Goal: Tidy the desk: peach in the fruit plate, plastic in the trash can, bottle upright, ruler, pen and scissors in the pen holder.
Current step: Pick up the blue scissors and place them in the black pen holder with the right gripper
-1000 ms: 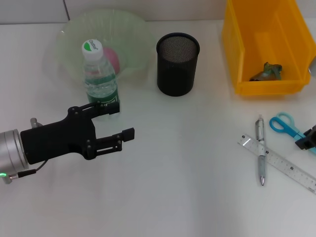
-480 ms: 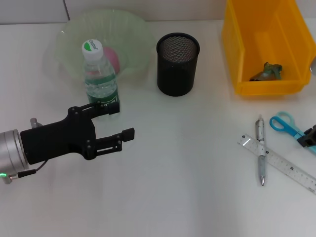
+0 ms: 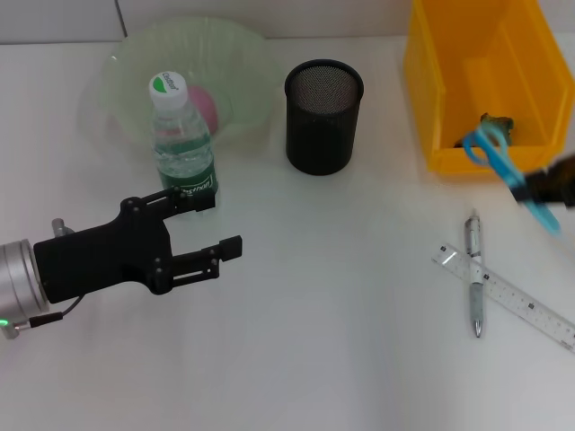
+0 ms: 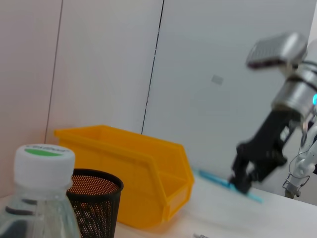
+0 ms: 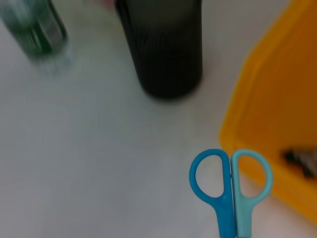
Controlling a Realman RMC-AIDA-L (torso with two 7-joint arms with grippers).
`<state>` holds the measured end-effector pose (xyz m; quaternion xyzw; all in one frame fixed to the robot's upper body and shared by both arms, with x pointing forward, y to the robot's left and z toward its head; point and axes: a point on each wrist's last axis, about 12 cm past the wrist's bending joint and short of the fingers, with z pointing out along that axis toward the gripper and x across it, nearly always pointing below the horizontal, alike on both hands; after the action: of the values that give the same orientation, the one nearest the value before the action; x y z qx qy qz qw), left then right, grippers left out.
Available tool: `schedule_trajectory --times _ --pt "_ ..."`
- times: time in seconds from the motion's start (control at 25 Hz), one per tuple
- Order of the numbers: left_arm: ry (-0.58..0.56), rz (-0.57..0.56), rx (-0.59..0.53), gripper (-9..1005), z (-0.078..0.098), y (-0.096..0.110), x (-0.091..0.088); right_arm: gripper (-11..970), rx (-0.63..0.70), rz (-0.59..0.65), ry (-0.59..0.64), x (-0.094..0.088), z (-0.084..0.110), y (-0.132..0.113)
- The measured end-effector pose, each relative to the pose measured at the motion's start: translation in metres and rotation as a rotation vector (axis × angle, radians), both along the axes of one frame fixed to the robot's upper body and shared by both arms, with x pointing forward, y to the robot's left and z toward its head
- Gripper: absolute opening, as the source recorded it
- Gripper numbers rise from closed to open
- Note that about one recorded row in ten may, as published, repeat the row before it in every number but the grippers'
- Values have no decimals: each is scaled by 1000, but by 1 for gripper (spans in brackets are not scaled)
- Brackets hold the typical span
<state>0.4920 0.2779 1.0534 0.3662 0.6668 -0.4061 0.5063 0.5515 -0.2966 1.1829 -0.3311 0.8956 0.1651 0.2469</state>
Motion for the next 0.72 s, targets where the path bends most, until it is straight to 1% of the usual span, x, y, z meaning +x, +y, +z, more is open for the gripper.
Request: schedule_trajectory --times 0.04,0.08,0.16,0.2,0.24,0.28,0.32,0.4,0.44,0.48,0.52,0.6,0.64,0.68,0.72 --pt "-1 0 0 777 0 0 0 199 153 -21 -73 0 11 -5" --pt "-1 0 0 778 0 0 0 199 153 -21 -73 0 11 -5" --pt "-2 0 1 778 0 0 0 199 346 -47 -154 4 16 -11" --pt "-3 0 1 778 0 0 0 199 436 -59 -197 7 15 -13" --pt "-4 0 2 778 0 -1 0 199 598 -89 -272 18 4 -11" --pt "-4 0 2 777 0 -1 0 200 657 -106 -306 23 -2 -9" --pt "-4 0 2 777 0 -1 1 200 657 -106 -306 23 -2 -9" --pt "-5 -1 1 777 0 -1 1 201 757 -138 -367 37 -20 2" --pt "-5 -2 0 778 1 -2 2 203 821 -162 -396 50 -42 21" --pt "-5 -2 0 778 1 -2 2 204 821 -162 -396 50 -42 21" --pt "-5 -3 -2 778 1 -2 2 206 836 -168 -407 55 -51 33" --pt "-5 -3 -5 778 1 -3 2 210 844 -173 -428 62 -66 56" --pt "-5 -3 -7 778 2 -3 3 211 822 -167 -445 69 -76 78" --pt "-5 -3 -7 777 2 -3 3 213 803 -164 -446 72 -79 86" --pt "-5 -3 -8 777 2 -3 3 215 803 -164 -446 72 -79 86"
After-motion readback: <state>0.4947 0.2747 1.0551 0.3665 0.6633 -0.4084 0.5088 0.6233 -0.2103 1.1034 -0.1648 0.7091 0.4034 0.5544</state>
